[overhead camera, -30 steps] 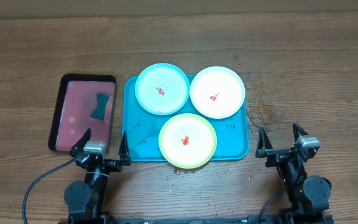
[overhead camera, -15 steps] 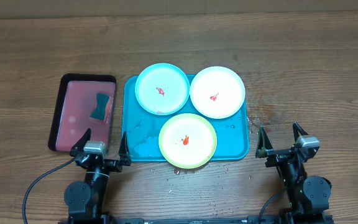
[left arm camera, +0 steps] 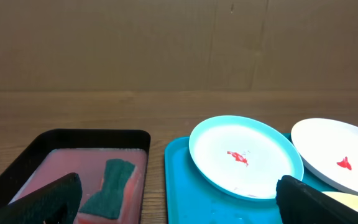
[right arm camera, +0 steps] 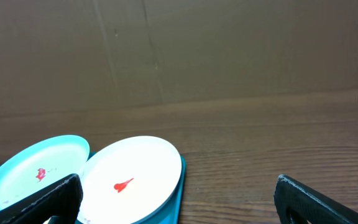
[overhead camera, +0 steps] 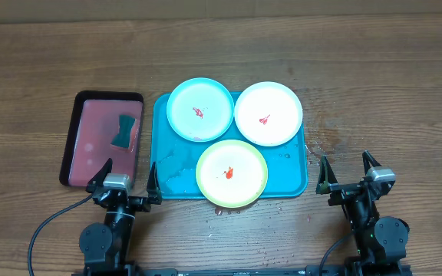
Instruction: Clean dirty plates on tray and stack at the side
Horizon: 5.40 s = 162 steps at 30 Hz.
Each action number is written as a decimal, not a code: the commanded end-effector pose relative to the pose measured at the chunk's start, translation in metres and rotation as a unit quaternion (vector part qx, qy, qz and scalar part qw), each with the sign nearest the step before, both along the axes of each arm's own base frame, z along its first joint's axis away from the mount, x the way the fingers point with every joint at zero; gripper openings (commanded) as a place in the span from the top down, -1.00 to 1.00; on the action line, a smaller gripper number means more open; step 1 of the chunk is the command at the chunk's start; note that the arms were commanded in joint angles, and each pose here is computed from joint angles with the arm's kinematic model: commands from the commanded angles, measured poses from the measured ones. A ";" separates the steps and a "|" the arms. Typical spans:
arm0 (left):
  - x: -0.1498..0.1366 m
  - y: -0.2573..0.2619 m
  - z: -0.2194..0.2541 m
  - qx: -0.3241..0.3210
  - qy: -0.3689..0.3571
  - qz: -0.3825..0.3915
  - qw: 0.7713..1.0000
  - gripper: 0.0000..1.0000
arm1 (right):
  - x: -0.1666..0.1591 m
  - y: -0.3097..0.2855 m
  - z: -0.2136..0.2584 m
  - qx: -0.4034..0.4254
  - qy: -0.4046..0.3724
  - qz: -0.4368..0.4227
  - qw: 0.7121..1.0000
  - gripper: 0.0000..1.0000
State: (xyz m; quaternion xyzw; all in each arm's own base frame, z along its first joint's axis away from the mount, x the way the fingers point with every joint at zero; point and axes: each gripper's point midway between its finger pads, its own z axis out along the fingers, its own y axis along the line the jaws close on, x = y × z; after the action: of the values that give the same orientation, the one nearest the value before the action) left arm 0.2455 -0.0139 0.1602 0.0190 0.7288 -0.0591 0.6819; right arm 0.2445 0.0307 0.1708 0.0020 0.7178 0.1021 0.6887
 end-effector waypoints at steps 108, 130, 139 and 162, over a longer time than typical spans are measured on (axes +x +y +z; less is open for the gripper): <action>0.139 0.067 -0.144 0.087 0.545 0.051 0.833 0.88 | 0.069 0.070 0.015 0.083 0.414 0.154 0.893 -0.77; 0.117 0.049 -0.039 -0.044 0.467 0.013 0.883 0.92 | 0.048 0.100 -0.005 0.036 0.452 0.208 0.867 -0.79; 0.096 0.058 -0.007 -0.088 0.415 -0.012 0.905 0.92 | 0.048 0.109 -0.032 0.030 0.493 0.213 0.843 -0.79; 0.108 0.053 -0.032 -0.191 0.290 -0.071 0.935 0.91 | 0.054 0.110 -0.032 0.028 0.484 0.214 0.848 -0.79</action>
State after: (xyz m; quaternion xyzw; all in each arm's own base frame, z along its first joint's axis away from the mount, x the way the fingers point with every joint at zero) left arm 0.3532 0.0589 0.1343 -0.0832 0.8763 -0.1724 0.4422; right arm 0.2914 0.1366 0.1261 -0.0709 0.9452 0.2511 0.1965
